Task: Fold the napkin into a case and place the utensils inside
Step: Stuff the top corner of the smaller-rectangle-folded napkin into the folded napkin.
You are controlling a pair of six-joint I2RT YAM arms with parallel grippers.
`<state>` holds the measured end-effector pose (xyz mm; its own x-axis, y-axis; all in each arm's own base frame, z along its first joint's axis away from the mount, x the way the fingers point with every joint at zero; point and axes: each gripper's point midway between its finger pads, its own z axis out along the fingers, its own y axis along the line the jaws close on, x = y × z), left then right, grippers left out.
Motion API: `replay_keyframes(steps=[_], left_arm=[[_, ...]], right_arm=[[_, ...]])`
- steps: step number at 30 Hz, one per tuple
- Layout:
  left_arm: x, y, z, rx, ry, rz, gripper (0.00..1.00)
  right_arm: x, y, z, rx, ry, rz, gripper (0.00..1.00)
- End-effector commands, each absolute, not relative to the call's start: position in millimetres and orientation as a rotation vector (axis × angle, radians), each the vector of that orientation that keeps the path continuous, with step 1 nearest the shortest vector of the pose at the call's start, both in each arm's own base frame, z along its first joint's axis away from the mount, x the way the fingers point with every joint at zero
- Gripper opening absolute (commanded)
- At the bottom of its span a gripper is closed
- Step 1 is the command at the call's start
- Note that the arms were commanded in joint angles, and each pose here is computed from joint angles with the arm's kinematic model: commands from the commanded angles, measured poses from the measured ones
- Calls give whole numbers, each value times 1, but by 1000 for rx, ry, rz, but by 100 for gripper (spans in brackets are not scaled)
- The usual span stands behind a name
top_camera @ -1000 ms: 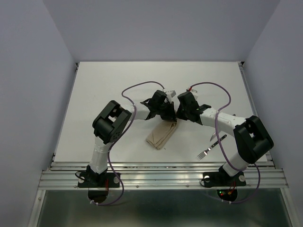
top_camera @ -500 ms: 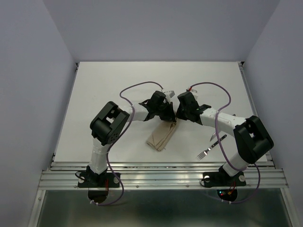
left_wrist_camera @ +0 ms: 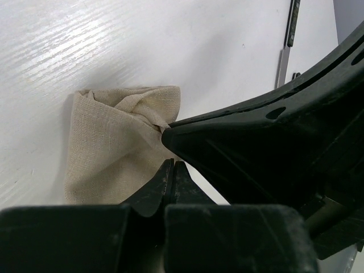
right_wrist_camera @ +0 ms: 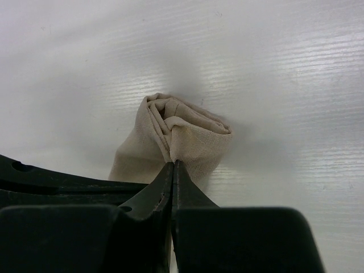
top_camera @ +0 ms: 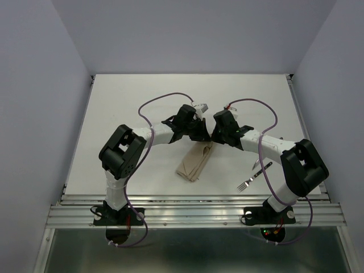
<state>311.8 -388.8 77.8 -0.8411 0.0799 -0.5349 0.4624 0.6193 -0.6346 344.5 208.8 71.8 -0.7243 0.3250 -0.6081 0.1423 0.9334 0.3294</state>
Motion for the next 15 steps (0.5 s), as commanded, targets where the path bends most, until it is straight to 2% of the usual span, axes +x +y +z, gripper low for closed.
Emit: replay_keyframes(steps=[1,15], left_arm=[[314,-395,102,458,2317,-1168,0],[326,-406,99,348,2282,-1227,0]], right_arm=[[351,213,92,340,2312,403,1],[350,217,89,340,2328,422,1]])
